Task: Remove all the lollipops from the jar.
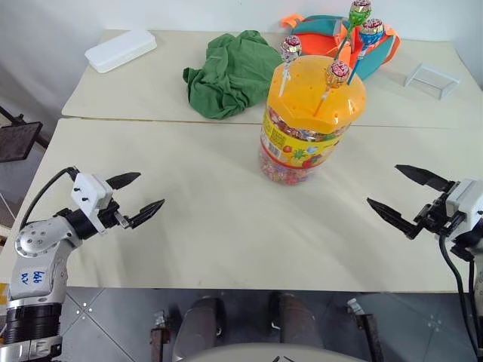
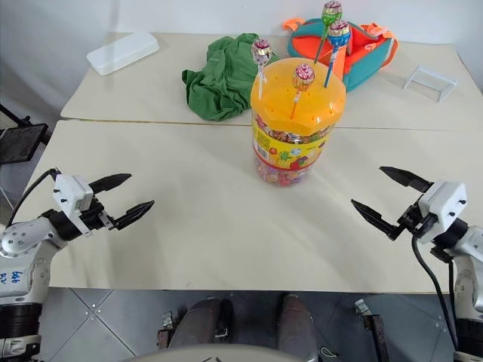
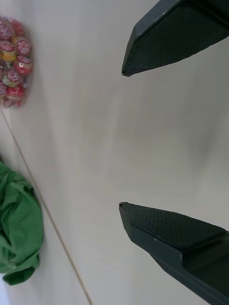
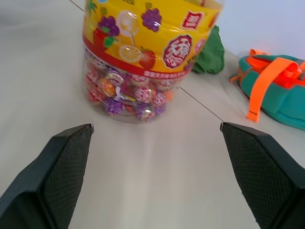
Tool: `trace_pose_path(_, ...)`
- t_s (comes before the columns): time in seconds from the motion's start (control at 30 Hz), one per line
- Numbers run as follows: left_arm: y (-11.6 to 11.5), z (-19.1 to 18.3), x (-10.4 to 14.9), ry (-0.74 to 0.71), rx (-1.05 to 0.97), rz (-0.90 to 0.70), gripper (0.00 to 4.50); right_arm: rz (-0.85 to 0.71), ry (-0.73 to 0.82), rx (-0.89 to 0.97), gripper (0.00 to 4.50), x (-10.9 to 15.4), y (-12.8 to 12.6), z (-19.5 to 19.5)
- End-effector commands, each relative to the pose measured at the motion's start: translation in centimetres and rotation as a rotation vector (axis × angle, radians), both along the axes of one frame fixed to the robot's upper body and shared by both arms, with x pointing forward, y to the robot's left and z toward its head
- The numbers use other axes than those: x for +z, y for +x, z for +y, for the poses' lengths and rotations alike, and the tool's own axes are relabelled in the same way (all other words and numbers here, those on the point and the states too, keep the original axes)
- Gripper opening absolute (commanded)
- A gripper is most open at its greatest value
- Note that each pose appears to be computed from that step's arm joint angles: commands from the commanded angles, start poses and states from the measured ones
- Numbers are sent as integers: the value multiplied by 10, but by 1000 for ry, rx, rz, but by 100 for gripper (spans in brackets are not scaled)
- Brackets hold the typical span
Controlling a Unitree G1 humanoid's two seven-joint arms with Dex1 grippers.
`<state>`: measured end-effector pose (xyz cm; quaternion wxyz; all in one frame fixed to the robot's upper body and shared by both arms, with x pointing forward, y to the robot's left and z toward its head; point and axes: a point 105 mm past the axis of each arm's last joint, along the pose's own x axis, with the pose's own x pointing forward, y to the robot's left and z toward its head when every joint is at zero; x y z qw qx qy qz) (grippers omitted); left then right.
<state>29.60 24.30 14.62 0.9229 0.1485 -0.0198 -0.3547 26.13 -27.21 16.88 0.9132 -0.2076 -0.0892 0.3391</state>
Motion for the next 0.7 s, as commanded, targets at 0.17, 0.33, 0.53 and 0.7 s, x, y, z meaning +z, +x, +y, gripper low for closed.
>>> trace_pose_path(0.17, 0, -27, 44, -181, -224, 38, 450, -23, 114, -26, 445, 27, -21, 1)
trace_pose_path(0.33, 16, -70, 117, -417, -460, 6, 450, -160, 361, -37, 445, 70, -46, 14)
trace_pose_path(0.53, 44, -162, 164, -316, -703, 2, 450, -353, 531, -103, 445, 104, -74, 14)
trace_pose_path(0.7, 55, -209, 168, -286, -757, 31, 450, -332, 543, -84, 445, 100, -79, 29)
